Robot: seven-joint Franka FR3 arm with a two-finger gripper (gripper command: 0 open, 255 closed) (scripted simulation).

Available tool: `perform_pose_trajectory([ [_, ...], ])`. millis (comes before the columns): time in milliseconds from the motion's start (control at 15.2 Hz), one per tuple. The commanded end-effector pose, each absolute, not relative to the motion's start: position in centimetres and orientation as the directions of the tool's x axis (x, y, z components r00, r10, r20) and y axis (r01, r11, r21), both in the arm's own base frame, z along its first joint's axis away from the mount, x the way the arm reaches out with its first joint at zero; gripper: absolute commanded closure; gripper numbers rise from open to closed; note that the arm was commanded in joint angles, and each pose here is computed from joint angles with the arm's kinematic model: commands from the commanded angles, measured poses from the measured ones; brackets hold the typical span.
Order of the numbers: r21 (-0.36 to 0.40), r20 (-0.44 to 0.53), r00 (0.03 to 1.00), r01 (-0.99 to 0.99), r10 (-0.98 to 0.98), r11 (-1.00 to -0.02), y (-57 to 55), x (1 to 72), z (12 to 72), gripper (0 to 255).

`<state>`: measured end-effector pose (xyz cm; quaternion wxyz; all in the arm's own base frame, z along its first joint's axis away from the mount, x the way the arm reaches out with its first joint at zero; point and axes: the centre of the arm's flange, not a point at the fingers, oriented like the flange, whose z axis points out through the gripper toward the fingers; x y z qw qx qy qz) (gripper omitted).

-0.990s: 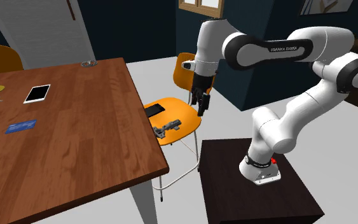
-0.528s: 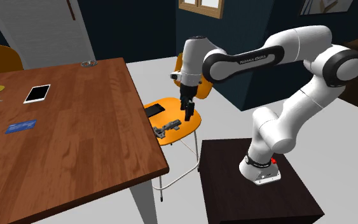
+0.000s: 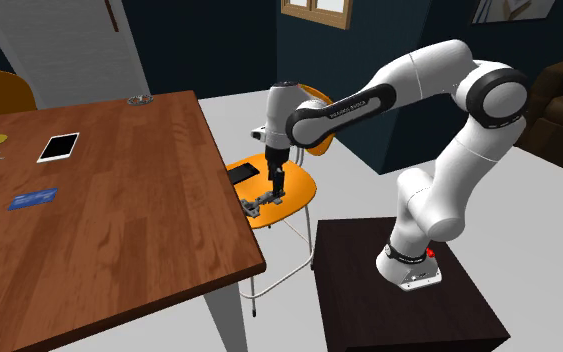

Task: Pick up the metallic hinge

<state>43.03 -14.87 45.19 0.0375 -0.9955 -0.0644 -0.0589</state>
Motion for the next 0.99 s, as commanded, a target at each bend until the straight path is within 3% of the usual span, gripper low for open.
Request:
perform_pose_trajectory([
  [0, -0.065, 0.121, 0.985, 0.132, 0.124, -0.989, -16.1, 44.2, 43.5, 0],
  [660, -0.064, 0.121, 0.985, 0.132, 0.124, -0.989, -16.4, 44.5, 39.0, 0],
  [726, -0.064, 0.121, 0.985, 0.132, 0.124, -0.989, -16.4, 44.5, 39.0, 255],
  [924, -0.064, 0.121, 0.985, 0.132, 0.124, -0.989, -16.5, 44.5, 39.1, 255],
])
